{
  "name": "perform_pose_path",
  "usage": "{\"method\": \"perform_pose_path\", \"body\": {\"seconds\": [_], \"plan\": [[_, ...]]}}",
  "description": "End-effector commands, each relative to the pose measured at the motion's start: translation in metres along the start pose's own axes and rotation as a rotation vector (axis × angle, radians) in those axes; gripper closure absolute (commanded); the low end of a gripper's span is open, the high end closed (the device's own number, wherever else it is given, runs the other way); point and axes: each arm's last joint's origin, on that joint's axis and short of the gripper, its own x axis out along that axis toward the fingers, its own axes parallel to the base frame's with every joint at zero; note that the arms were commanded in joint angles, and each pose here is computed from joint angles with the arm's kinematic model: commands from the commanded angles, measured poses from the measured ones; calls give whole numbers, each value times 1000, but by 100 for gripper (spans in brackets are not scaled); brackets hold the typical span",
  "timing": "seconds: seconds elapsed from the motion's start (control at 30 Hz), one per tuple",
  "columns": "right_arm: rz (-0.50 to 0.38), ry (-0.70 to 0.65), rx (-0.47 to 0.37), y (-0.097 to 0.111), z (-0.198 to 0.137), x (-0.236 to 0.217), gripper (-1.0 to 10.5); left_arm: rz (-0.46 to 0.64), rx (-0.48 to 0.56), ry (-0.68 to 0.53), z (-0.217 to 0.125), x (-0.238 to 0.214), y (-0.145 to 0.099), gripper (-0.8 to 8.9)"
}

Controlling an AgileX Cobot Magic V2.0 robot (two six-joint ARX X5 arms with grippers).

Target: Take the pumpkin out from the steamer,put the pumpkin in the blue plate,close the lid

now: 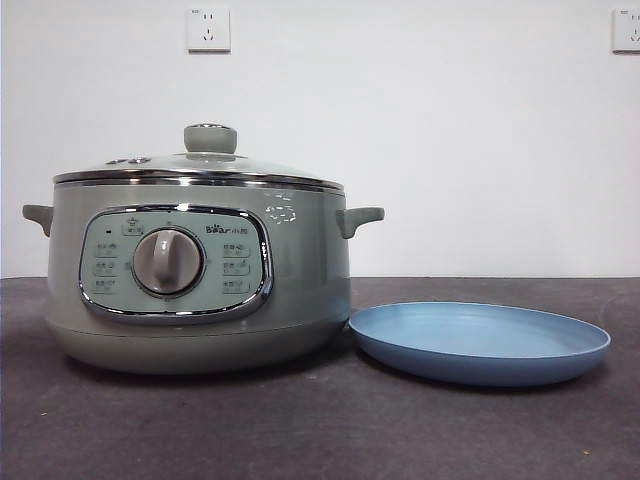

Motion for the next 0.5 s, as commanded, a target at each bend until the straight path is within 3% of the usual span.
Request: {"method": "perform_pose_path", "body": {"seconds": [0.03,0.3,0.5], "plan": [[0,-3,-10,0,1,0,443,-23,12,27,1,14,3,314],[0,3,-5,-2,1,2,444,14,18,171,-2,70,3,314],[0,15,11,-5,1,6,444,70,82,254,1,113,-4,314]]}}
